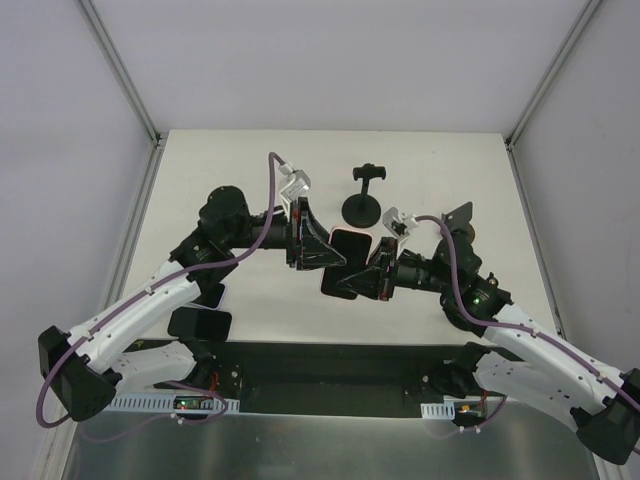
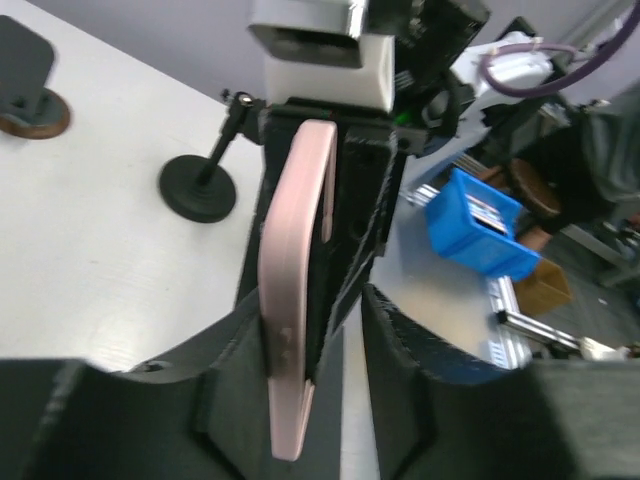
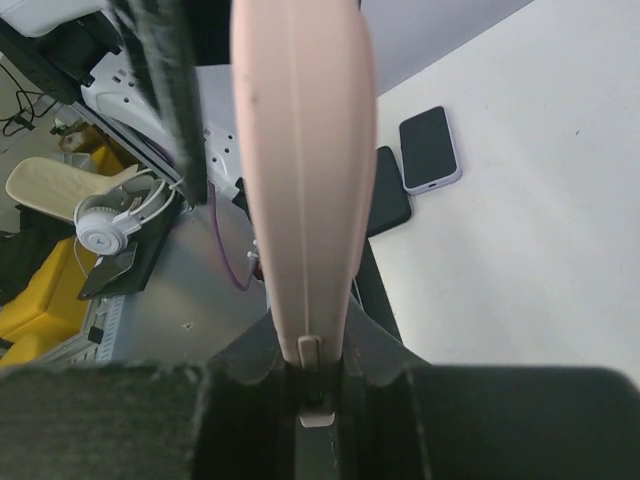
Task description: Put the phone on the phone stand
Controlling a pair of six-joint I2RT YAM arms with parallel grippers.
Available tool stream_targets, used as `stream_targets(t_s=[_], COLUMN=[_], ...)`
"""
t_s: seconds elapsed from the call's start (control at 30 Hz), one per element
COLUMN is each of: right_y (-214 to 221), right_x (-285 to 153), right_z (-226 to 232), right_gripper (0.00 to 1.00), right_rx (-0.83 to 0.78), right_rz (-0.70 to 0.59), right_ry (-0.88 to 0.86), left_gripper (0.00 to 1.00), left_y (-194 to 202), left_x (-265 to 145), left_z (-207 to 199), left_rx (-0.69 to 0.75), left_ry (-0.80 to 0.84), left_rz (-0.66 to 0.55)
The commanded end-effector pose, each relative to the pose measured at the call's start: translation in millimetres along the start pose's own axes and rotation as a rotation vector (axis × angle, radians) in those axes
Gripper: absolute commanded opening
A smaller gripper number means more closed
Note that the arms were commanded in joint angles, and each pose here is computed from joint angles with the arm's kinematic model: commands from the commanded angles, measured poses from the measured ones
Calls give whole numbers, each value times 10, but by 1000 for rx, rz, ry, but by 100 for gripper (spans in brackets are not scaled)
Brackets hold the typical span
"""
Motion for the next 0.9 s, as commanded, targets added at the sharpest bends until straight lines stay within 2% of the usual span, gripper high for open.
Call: stream_targets(t_s=[0.0, 0.1, 0.23, 0.27, 0.3, 0.33, 0.4, 0.43, 0.5, 0.6, 0.77, 0.87], right_y=[-182, -154, -197, -153, -155, -167, -139, -126, -124, -139, -140, -126], right_x=[-46, -94, -143, -166, -181, -196, -213, -218, -199, -169, -153, -149], right_z=[94, 103, 87, 25, 6, -14, -96, -115, -115, -67, 79, 105], right_gripper=[1, 1, 1, 1, 1, 1, 1, 1, 1, 1, 1, 1], right_rx=[-58, -73, -104, -92, -99, -114, -107, -112, -113, -119, -128, -124], right_rz=[-71, -33, -12, 13, 18, 30, 59, 73, 81, 72, 74, 84], right_ry=[-26, -10, 38, 92, 113, 135, 200, 210, 201, 150, 28, 4], left_gripper=[42, 48, 50, 52, 54, 63, 65, 65, 63, 55, 40, 37], left_y=[-219, -184, -204, -242, -265, -335, -312, -308, -283, -226, -148, -123], left_x=[57, 61, 67, 75, 88, 85, 59, 60, 73, 106, 127, 136], left_z=[-350, -347, -321, -306, -157, -133, 8, 18, 41, 46, -134, -258], left_rx=[13, 1, -10, -14, -54, -56, -104, -107, -107, -78, -45, -25], left_ry=[177, 199, 162, 124, -5, -60, -181, -186, -183, -130, 69, 187], left_rz=[86, 139, 128, 104, 60, 24, 10, 10, 22, 77, 172, 192])
Point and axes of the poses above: each gripper's point midway between its finger pads, its own x axis out along the fingers, its own z axis along the line the jaws close on, y = z × x, the point moved 5 cm from there along -x, back along the fingers, and after that the axes turned 8 degrees about -x, right-handed, at the moved point
